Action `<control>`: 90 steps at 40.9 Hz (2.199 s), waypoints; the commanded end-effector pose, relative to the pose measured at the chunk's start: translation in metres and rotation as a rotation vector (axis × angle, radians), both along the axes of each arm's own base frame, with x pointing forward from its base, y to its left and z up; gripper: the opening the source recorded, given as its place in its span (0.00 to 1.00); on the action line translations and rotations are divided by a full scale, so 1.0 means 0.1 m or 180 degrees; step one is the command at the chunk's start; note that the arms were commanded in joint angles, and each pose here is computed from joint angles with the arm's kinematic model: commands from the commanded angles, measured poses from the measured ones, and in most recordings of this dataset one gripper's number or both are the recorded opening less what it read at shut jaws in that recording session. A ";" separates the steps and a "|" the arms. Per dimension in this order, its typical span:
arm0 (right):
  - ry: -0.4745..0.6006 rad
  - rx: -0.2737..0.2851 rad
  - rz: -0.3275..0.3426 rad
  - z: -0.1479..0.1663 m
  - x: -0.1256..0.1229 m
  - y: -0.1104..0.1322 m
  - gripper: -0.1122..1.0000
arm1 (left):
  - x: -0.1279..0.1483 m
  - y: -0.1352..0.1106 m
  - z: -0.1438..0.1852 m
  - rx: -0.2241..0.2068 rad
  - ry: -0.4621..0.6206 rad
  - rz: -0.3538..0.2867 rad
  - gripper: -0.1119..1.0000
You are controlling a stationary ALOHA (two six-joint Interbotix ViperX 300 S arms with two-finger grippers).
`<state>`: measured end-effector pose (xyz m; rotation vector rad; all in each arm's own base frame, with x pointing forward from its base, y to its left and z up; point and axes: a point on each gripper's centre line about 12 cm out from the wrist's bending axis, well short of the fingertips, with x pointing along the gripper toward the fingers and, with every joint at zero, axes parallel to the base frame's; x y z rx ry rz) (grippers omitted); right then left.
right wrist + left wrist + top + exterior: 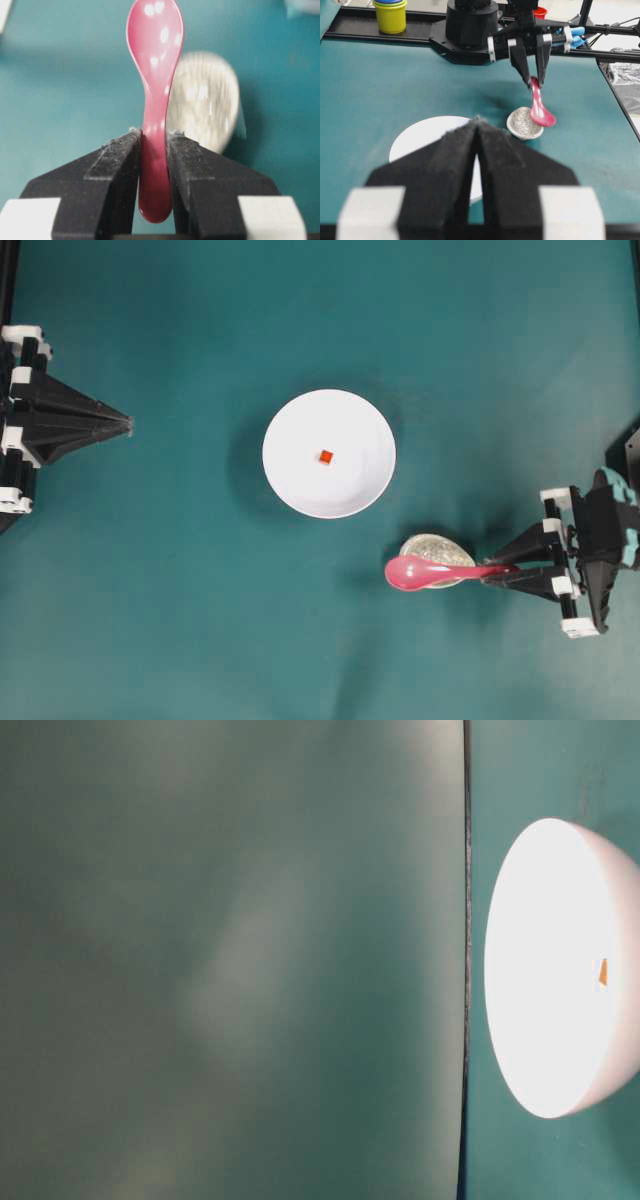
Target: Grip the spoon and scoop the red block from the bowl with right arm.
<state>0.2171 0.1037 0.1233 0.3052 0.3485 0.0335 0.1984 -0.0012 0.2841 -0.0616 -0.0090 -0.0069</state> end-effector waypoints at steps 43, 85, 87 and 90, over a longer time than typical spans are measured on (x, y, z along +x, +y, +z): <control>0.0857 0.0799 0.0091 1.73 1.00 -1.15 0.32 | 0.03 0.00 0.10 0.0009 -0.0068 -0.0006 0.10; 0.2909 0.0433 -0.0127 1.06 1.59 -1.41 0.32 | 0.02 0.00 0.07 0.0078 0.0034 -0.0006 0.10; 0.2920 0.0425 -0.0133 1.03 1.61 -1.42 0.32 | 0.02 0.00 0.07 0.0078 0.0034 -0.0006 0.10; 0.2913 0.0404 -0.0137 0.99 1.64 -1.42 0.32 | 0.02 0.00 0.07 0.0078 0.0029 -0.0006 0.10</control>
